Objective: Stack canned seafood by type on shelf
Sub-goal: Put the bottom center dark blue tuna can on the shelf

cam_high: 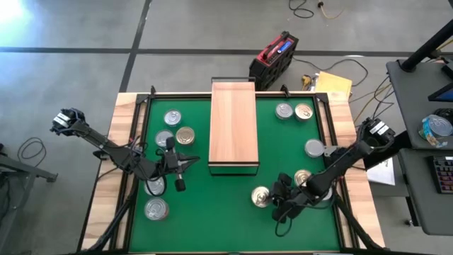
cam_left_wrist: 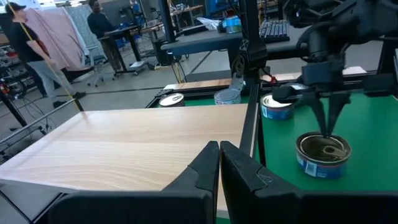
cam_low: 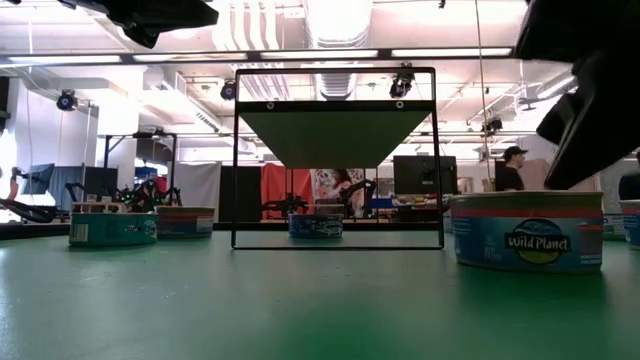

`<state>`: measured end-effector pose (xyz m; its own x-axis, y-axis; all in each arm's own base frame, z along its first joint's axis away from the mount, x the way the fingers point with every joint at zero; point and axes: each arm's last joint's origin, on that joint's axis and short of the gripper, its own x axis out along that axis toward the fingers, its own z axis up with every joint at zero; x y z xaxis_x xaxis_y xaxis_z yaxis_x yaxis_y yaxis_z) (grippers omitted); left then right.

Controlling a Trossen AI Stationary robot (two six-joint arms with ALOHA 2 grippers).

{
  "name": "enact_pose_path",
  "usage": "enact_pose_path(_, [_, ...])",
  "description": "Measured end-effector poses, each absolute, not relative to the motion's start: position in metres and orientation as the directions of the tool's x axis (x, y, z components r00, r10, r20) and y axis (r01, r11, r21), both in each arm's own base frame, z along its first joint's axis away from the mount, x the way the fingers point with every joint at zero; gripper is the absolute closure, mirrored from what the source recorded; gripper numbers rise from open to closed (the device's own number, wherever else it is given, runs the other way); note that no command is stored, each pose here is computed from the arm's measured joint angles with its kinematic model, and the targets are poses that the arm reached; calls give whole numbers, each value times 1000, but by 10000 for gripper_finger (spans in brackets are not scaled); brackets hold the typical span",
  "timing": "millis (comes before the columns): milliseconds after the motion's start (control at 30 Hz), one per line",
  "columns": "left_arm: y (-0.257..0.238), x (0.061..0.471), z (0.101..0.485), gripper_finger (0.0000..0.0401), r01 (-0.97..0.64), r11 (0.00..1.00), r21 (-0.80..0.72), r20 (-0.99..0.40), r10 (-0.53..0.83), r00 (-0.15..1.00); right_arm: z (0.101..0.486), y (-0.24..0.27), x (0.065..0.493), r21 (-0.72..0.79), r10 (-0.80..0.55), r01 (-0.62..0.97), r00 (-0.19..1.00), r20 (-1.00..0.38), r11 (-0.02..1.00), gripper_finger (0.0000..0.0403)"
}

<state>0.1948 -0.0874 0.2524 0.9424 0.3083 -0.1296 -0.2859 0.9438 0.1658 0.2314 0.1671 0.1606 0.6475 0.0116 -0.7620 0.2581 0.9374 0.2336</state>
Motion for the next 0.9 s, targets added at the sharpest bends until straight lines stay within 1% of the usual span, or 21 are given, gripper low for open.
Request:
enact_pose_path(167, [-87, 195, 253, 401, -286, 944, 165, -128, 308, 943, 182, 170, 234, 173, -30, 271, 610, -792, 947, 390])
enact_pose_path(267, [-87, 195, 253, 401, -285, 943, 171, -126, 308, 943, 195, 169, 235, 110, -85, 292, 582, -809, 950, 390])
enact_pose_path(400, [-87, 195, 253, 401, -285, 943, 171, -125, 308, 943, 208, 168, 237, 47, -116, 267, 564, -818, 963, 390])
enact_pose_path(633, [-87, 195, 253, 401, -285, 943, 171, -124, 307, 943, 218, 160, 239, 62, -110, 278, 562, -820, 959, 390])
enact_pose_path(900, [-88, 195, 253, 401, -279, 947, 159, -124, 300, 946, 218, 149, 225, 103, -81, 302, 540, -838, 948, 390])
